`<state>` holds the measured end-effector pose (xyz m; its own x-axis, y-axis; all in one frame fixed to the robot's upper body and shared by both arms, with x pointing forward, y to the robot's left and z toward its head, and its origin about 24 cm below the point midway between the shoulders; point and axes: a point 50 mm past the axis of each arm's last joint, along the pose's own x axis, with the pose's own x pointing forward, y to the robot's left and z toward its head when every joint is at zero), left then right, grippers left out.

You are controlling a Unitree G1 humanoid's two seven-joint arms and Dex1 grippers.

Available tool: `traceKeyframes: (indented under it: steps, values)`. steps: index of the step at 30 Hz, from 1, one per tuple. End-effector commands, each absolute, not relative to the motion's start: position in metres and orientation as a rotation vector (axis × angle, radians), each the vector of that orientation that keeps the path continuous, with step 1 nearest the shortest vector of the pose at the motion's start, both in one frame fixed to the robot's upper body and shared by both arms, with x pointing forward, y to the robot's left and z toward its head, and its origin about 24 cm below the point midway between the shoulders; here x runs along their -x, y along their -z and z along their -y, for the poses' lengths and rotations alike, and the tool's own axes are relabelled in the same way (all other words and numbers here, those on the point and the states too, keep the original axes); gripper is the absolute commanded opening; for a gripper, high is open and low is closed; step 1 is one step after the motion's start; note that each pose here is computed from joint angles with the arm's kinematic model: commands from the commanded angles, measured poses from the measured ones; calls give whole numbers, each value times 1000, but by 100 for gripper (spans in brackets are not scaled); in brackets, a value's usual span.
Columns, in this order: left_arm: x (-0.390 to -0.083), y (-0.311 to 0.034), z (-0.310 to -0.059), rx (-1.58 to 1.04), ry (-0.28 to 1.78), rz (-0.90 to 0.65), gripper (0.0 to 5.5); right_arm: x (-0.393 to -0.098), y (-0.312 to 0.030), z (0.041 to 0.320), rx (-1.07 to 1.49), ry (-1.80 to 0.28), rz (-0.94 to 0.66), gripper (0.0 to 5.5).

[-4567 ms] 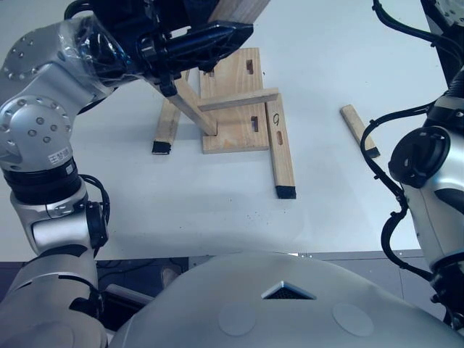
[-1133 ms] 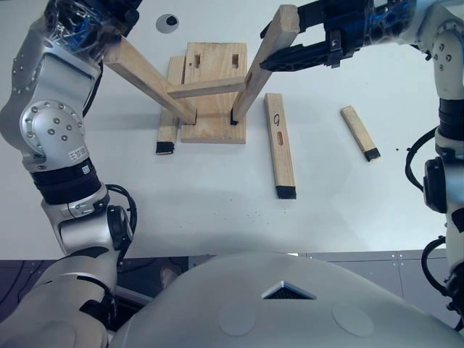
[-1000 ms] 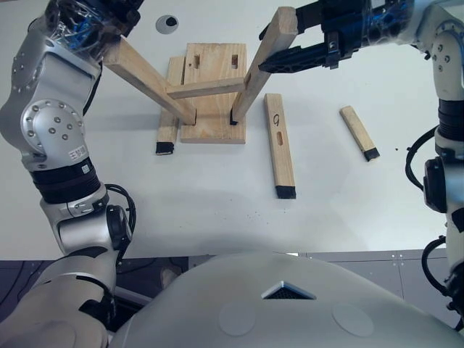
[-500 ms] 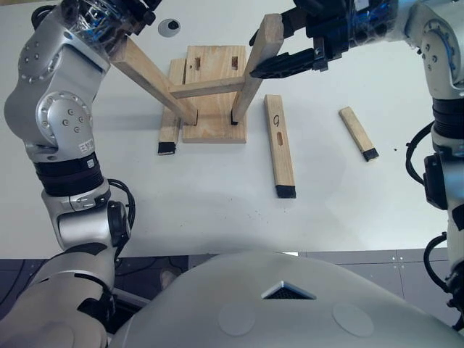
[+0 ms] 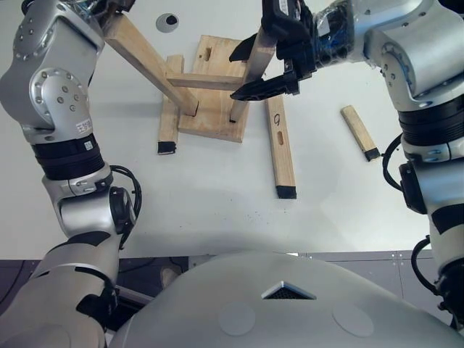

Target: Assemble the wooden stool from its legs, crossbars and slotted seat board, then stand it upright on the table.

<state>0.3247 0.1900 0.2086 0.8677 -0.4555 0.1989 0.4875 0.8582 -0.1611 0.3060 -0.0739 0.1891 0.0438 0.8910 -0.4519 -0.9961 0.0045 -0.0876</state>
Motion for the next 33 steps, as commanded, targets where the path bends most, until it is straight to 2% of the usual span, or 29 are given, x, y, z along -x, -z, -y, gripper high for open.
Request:
traceKeyframes:
  steps: [1, 5, 7, 9, 11, 14, 16, 19, 21, 23, 26, 28, 30, 31, 33]
  values:
    - [-329, -231, -204, 309, 417, 261, 183, -310, -202, 72, 339, -1472, -234, 316]
    - [-318, -271, -219, 310, 328, 420, 183, -314, -230, 87, 139, -1437, -129, 316]
    - [-309, -297, -210, 250, 309, 468, 163, -313, -241, 93, 67, -1427, -45, 316]
    - [-306, -304, -186, 200, 340, 389, 143, -311, -255, 101, -59, -1440, 57, 316]
    - [-305, -272, -145, -32, 386, 199, 118, -307, -273, 110, -221, -1460, 171, 316]
    - [-294, -200, -109, -463, 474, -39, 76, -313, -282, 115, -334, -1373, 253, 316]
    - [-284, -167, -101, -619, 525, -138, 51, -318, -281, 114, -345, -1311, 259, 302]
    - [-266, -106, -105, -756, 601, -378, 2, -325, -274, 111, -347, -1246, 245, 297]
    - [-257, -83, -105, -764, 616, -443, 2, -326, -269, 108, -318, -1229, 222, 297]
    - [-269, -101, -101, -737, 572, -311, 2, -324, -263, 105, -272, -1233, 192, 297]
    - [-283, -176, -90, -519, 533, 85, 2, -322, -255, 105, -239, -1201, 161, 297]
    - [-283, -233, -99, -249, 508, 302, 2, -322, -249, 110, -238, -1146, 165, 297]
    - [-282, -290, -132, 46, 438, 501, 2, -331, -239, 127, -308, -950, 215, 297]
    - [-281, -309, -157, 143, 368, 571, 2, -338, -229, 140, -294, -766, 234, 297]
    - [-278, -327, -210, 191, 171, 626, 2, -343, -206, 166, -149, -399, 211, 297]
